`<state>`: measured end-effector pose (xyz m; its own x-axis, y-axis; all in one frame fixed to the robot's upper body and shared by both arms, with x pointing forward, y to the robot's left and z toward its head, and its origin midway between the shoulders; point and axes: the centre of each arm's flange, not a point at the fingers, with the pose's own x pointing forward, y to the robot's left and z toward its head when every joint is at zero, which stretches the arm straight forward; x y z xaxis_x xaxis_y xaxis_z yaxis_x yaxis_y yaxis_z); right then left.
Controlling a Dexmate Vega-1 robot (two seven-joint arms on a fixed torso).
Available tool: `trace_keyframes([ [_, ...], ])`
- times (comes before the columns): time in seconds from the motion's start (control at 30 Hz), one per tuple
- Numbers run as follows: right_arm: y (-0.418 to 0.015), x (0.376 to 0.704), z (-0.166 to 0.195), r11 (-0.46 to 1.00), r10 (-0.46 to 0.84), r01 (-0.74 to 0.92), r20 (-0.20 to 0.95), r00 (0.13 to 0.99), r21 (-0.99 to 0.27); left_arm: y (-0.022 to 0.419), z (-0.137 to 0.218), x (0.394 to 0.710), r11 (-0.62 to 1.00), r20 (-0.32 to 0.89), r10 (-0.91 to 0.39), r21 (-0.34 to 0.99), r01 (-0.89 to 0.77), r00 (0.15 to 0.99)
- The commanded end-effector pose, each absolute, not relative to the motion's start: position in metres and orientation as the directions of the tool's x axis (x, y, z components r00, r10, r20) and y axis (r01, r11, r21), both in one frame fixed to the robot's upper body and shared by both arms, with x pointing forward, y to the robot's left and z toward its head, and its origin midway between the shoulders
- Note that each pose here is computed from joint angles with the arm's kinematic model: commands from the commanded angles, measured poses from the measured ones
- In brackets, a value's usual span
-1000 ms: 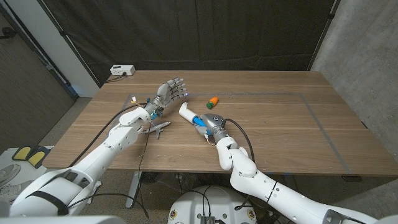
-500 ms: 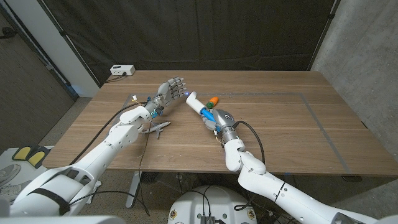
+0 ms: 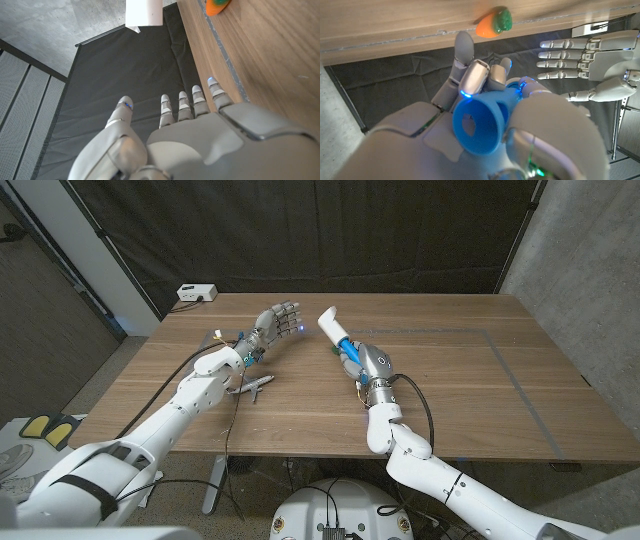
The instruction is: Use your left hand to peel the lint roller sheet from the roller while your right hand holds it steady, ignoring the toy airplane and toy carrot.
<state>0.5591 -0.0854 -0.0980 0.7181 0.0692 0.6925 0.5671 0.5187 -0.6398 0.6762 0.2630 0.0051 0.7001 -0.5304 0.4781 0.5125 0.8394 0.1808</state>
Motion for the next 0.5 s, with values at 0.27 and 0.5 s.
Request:
trace_keyframes([
  [0.27, -0.084, 0.563, -0.09, 0.46, 0.095, 0.633, 0.743, 0.663, -0.623, 0.26, 0.053, 0.669, 0.755, 0.423, -0.653, 0.425, 0.499, 0.628],
  [0.5, -0.084, 0.562, -0.091, 0.449, 0.109, 0.649, 0.759, 0.642, -0.614, 0.255, 0.075, 0.663, 0.692, 0.364, -0.709, 0.52, 0.5, 0.603],
])
